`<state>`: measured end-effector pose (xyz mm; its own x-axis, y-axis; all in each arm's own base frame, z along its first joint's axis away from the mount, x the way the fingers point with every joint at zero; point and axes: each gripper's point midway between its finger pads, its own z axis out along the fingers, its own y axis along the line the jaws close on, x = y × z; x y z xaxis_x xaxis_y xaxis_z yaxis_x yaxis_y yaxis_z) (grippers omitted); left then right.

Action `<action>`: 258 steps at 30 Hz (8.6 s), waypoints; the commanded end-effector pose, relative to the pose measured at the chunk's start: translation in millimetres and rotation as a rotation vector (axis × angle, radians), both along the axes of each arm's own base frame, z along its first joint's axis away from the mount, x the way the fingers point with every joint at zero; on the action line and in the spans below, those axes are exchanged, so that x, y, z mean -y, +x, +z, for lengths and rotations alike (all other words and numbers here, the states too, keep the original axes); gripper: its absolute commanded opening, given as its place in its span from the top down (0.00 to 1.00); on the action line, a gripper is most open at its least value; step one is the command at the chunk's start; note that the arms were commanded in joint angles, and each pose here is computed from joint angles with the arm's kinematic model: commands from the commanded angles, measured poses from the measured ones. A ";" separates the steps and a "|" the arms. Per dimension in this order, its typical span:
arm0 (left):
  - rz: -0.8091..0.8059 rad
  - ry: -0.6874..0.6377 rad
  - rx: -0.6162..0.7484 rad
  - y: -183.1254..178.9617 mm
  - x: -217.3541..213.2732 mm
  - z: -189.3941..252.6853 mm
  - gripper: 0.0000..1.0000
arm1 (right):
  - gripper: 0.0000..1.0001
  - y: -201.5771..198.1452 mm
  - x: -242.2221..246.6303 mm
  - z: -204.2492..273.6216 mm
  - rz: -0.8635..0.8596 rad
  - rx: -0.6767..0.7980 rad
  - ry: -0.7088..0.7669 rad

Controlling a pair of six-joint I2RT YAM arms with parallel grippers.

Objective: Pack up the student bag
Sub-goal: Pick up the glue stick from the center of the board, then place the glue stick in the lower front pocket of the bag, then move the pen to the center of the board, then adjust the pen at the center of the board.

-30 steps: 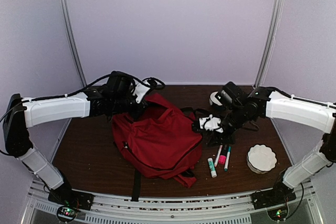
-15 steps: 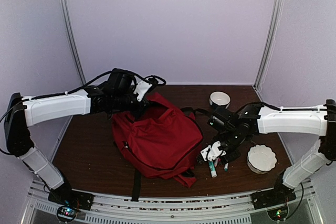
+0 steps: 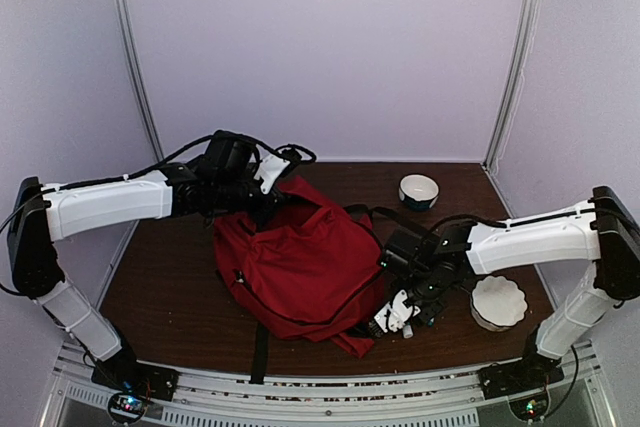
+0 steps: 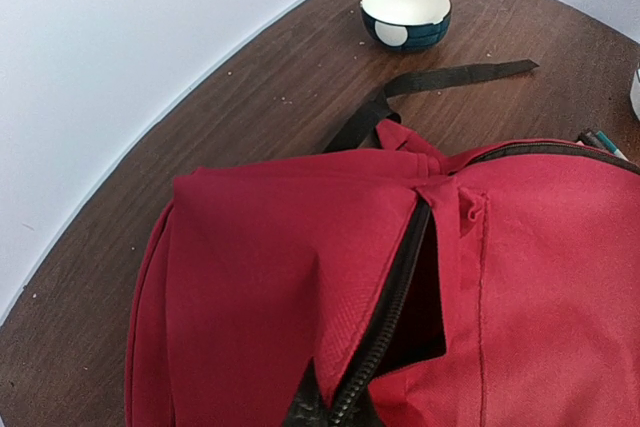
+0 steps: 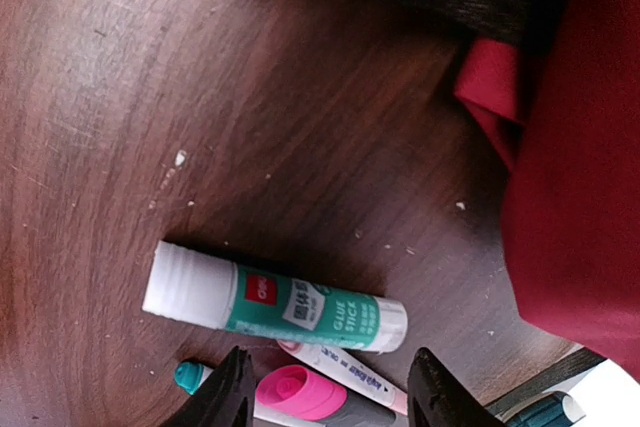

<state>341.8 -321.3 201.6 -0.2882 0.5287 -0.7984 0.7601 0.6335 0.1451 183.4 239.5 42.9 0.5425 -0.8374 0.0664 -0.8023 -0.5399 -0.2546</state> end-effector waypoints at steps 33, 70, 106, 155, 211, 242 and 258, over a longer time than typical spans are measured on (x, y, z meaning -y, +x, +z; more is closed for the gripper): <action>-0.023 -0.085 0.076 0.8 7.8 44.9 1.00 | 0.55 -42.0 -13.3 -30.9 -0.081 -0.289 -0.141; -0.047 -0.085 0.066 -1.9 11.0 47.2 1.00 | 0.88 32.6 -153.1 207.6 -0.020 0.067 0.508; -0.121 -0.167 0.019 -15.3 18.9 62.8 1.00 | 0.53 169.1 -233.1 147.4 -0.050 0.634 0.611; -0.089 -0.137 -0.058 -6.7 20.6 42.1 1.00 | 0.57 49.7 68.4 44.2 -0.859 -0.127 0.239; -0.089 -0.129 -0.055 -7.4 18.9 45.3 1.00 | 0.47 69.1 36.4 4.1 -1.029 -0.282 0.216; -0.098 -0.132 -0.061 -9.1 19.9 45.6 1.00 | 0.45 65.9 62.2 -16.1 -0.974 -0.071 0.110; -0.100 -0.132 -0.064 -8.6 20.9 44.2 1.00 | 0.59 20.1 61.8 33.4 -0.406 -0.229 0.120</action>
<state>328.7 -327.9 212.4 -0.3546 0.5098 -0.7838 0.8071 0.5901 0.0188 214.1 187.5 72.4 -0.0838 -0.9790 -0.1860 -0.9908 0.1018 -0.0894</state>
